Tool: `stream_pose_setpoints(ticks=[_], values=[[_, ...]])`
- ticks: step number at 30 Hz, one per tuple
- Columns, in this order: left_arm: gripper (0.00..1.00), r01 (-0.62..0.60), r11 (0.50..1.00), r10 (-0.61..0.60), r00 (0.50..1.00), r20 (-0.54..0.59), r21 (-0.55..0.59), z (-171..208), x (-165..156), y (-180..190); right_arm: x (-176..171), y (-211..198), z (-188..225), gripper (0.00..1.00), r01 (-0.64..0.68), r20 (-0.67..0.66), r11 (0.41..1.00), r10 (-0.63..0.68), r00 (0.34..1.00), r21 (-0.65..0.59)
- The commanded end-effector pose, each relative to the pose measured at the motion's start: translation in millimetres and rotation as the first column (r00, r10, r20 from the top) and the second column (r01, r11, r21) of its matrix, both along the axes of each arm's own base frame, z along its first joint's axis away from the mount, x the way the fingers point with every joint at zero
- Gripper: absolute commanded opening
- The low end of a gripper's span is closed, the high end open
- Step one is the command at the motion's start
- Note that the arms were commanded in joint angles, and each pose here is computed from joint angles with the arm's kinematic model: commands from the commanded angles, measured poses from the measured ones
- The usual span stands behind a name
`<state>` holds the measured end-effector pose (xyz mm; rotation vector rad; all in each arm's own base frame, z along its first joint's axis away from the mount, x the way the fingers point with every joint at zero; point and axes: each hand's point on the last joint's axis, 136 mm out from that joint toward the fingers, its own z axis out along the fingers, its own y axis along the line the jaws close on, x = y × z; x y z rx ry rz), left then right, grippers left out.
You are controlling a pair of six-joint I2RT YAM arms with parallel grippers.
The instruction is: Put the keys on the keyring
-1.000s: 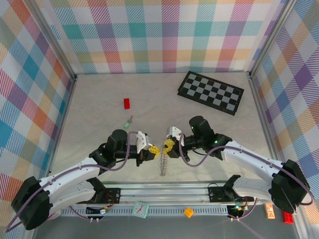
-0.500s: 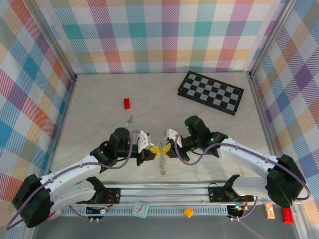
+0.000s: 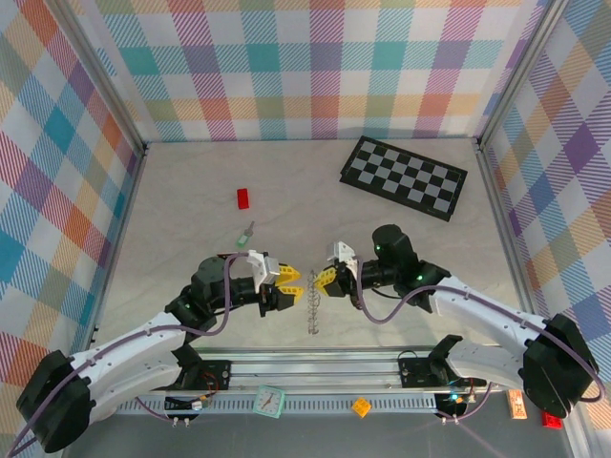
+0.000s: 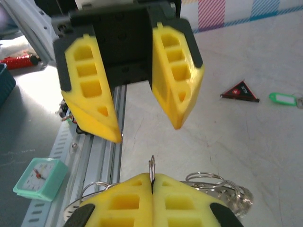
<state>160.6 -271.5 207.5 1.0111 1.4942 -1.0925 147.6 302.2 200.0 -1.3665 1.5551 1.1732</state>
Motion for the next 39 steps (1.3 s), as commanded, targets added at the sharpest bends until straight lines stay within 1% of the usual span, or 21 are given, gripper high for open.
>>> stream_pose_setpoints(ticks=[1,5,9,13,14,16,22,23,25,27,28,30,31,32,33,35,36,39], values=[[0.39,0.04,0.99,-0.035,0.999,0.039,-0.137,27,-4,-3,-4,3,30,0.0,-0.034,0.058,0.991,0.027,0.998,0.126],[0.38,0.077,0.981,-0.071,0.997,0.035,-0.177,28,-5,-8,-6,4,36,0.0,-0.043,0.053,0.987,0.035,0.998,0.156],[0.35,0.098,0.977,-0.093,0.995,0.035,-0.189,28,-2,-14,-7,5,39,0.0,-0.049,0.053,0.985,0.04,0.998,0.167],[0.29,0.11,0.975,-0.105,0.994,0.038,-0.193,28,0,-18,-9,5,41,0.0,-0.066,0.055,0.983,0.057,0.997,0.174],[0.26,0.112,0.975,-0.107,0.994,0.037,-0.193,28,0,-18,-10,5,41,0.0,-0.06,0.023,0.983,0.057,0.998,0.174],[0.23,0.114,0.974,-0.108,0.993,0.039,-0.194,28,1,-19,-11,5,40,0.0,-0.064,0.015,0.983,0.063,0.998,0.172],[0.15,0.123,0.972,-0.116,0.992,0.049,-0.2,33,0,-20,-14,5,33,0.0,-0.073,-0.007,0.987,0.075,0.997,0.143],[0.13,0.127,0.972,-0.12,0.992,0.049,-0.199,34,0,-20,-14,5,30,0.0,-0.069,-0.017,0.989,0.072,0.997,0.133],[0.09,0.131,0.971,-0.123,0.991,0.05,-0.199,35,0,-21,-14,4,27,0.0,-0.077,0.008,0.99,0.077,0.997,0.116],[0.02,0.123,0.973,-0.115,0.992,0.052,-0.193,35,1,-21,-15,3,21,0.0,-0.074,0.004,0.994,0.074,0.997,0.085],[0.0,0.117,0.975,-0.108,0.993,0.055,-0.19,36,2,-21,-15,2,19,0.0,-0.071,0.003,0.995,0.071,0.997,0.072],[0.0,0.097,0.982,-0.089,0.995,0.052,-0.164,33,5,-20,-12,0,13,0.0,-0.05,0.004,0.998,0.05,0.999,0.031],[0.0,0.09,0.986,-0.084,0.995,0.046,-0.138,29,6,-20,-10,-2,11,0.05,-0.032,0.008,0.999,0.032,0.999,0.011],[0.0,0.085,0.99,-0.082,0.996,0.04,-0.108,25,7,-21,-7,-4,10,0.14,-0.013,0.021,1.0,0.013,1.0,-0.01],[0.0,0.078,0.994,-0.075,0.997,0.036,-0.075,21,7,-20,-5,-6,9,0.2,0.004,0.035,0.999,-0.002,0.999,-0.032],[0.0,0.069,0.998,-0.068,0.997,0.035,-0.014,13,7,-20,-1,-9,6,0.27,0.026,0.056,0.997,-0.023,0.998,-0.07],[0.0,0.068,0.997,-0.069,0.997,0.034,0.02,9,6,-20,0,-10,4,0.33,0.031,0.065,0.995,-0.025,0.998,-0.093],[0.0,0.079,0.991,-0.082,0.996,0.027,0.11,-2,3,-20,3,-13,0,0.38,0.038,0.091,0.987,-0.024,0.996,-0.154]])
